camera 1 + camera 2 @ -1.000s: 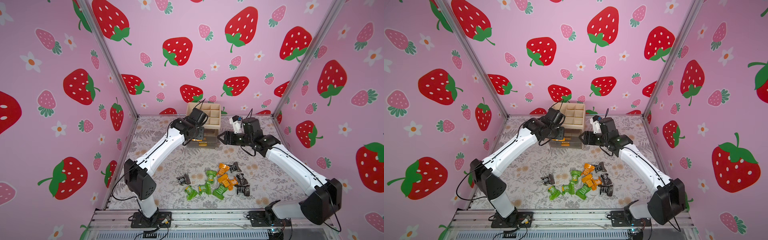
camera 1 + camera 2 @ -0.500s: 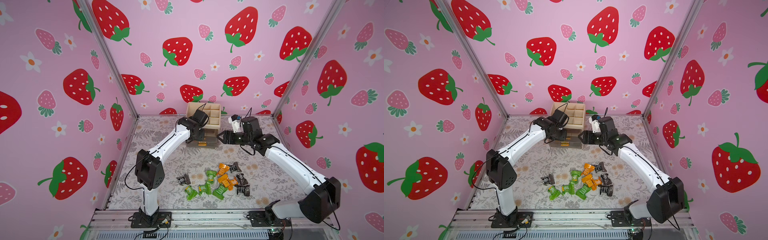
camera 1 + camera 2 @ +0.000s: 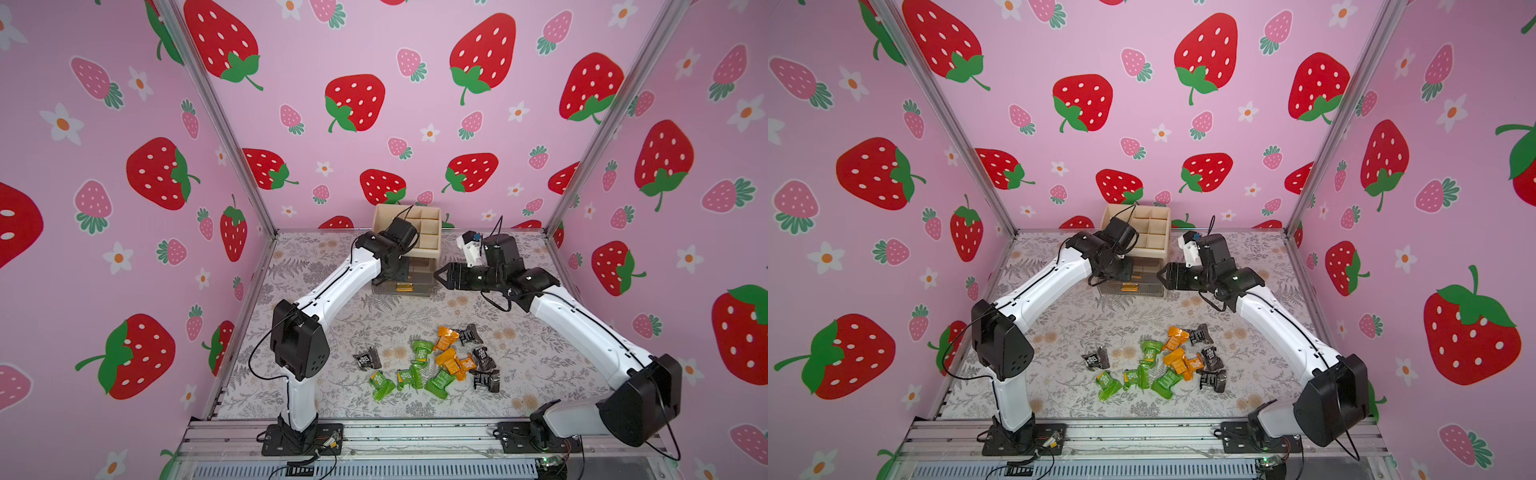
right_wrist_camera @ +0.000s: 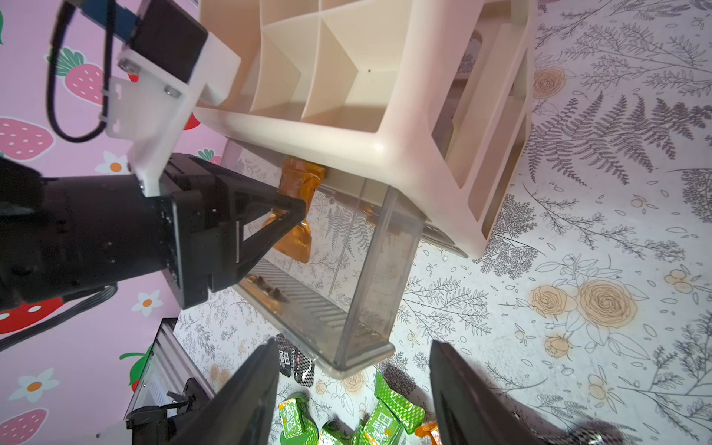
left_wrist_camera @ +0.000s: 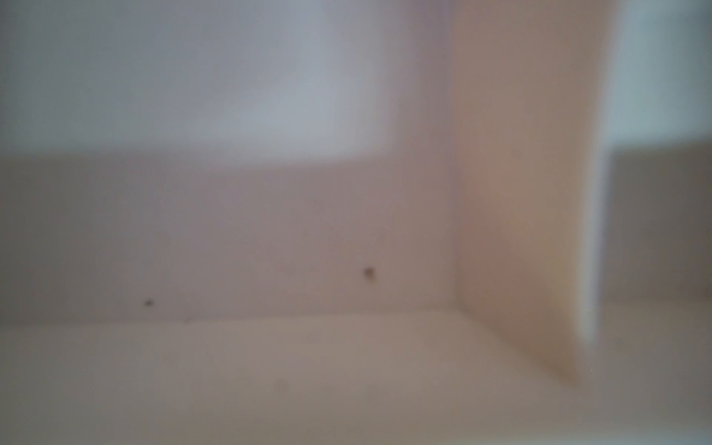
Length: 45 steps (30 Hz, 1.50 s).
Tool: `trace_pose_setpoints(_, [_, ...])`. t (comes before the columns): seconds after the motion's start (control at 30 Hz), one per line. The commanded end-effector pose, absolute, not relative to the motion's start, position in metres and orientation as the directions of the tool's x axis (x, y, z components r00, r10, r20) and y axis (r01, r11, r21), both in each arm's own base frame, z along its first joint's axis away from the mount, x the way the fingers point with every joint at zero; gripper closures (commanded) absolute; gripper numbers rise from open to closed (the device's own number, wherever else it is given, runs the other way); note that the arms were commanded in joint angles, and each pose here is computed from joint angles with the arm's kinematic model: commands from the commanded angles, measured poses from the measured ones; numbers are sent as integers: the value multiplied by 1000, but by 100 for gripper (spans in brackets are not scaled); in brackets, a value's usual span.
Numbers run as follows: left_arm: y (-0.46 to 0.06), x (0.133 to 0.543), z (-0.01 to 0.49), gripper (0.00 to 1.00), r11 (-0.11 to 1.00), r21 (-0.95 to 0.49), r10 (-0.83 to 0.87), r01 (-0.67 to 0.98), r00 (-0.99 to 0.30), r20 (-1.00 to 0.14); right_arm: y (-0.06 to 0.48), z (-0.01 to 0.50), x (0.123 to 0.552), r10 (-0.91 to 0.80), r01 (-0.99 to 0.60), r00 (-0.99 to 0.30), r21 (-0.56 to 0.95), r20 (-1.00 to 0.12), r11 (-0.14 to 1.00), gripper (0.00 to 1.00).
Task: Place the cookies into the drawer by color
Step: Place the cookie in the drawer, then pick up the cookie at the center of the board.
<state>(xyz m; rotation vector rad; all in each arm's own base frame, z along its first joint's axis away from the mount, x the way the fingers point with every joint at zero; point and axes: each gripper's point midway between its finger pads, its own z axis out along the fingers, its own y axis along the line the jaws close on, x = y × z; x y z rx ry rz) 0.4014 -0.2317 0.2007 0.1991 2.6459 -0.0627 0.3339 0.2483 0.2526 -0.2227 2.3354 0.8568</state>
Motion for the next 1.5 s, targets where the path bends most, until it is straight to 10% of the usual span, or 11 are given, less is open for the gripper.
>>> trace_pose_setpoints(0.0, [-227,399,214,49,989,22,139,146,-869,-475,243,270,329,68,-370,-765,523,-641,767,33])
trace_pose_setpoints(0.6, [-241,319,295,44,918,-262,34,297,-718,-695,186,221,268,165,-172,-818,508,-551,844,32])
trace_pose_setpoints(0.87, [-268,251,288,39,692,-544,-38,475,-728,-685,195,130,239,140,-57,-919,477,-368,877,26])
trace_pose_setpoints(1.47, [-253,224,229,38,705,-557,-47,438,-755,-654,230,45,248,117,18,-972,438,-202,899,23])
